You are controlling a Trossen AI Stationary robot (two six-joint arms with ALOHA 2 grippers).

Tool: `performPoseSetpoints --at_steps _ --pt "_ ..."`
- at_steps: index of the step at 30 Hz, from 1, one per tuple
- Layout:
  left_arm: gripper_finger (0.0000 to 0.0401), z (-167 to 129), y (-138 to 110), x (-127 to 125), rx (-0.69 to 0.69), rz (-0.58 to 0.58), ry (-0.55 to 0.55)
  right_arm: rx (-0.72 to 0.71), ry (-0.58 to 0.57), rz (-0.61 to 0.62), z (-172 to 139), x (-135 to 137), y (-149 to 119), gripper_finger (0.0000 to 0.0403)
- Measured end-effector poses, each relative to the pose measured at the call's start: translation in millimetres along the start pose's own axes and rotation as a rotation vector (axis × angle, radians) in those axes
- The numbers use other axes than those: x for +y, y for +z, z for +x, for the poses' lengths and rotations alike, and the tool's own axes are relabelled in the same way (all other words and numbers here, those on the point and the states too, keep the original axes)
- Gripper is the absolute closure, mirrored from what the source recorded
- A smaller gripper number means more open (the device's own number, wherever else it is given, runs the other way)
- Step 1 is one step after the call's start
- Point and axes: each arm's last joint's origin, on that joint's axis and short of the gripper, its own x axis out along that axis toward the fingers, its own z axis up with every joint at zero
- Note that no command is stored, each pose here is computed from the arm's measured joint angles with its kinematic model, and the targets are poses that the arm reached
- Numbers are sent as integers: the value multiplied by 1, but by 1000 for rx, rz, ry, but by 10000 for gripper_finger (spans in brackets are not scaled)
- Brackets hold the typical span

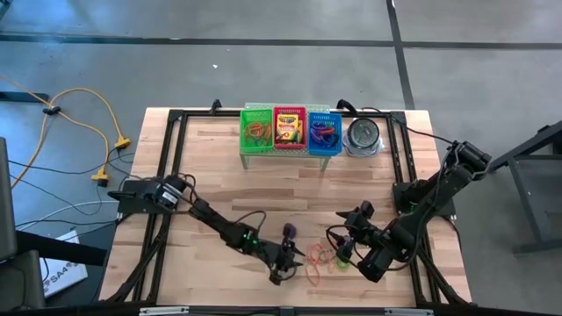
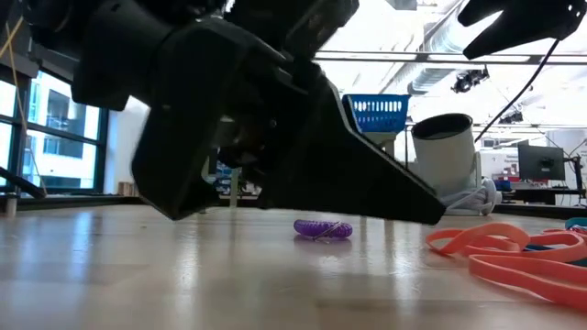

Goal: Pick & Place Office Desk Supplies
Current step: Put the orange rubber band into the green bin on the shelf

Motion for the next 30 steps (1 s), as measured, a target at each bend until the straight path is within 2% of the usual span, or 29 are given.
performPoseSetpoints --at_steps 3,7,12,17,23,30 --pt "274 0 2 -1 -22 11 0 -11 -14 -14 3 1 -2 116" --pt "274 2 9 9 -89 -108 21 -19 -31 -42 7 3 -5 115" --pt "274 4 5 16 -66 -198 34 -20 -45 -40 11 2 -3 115" --pt "274 7 -2 8 -64 -168 24 -44 -52 -62 11 2 -2 116" --pt "274 7 1 -1 -119 -94 27 -47 -48 -53 11 3 -2 115" --pt "274 19 -10 -1 -111 -157 28 -43 -36 -41 11 4 -2 115"
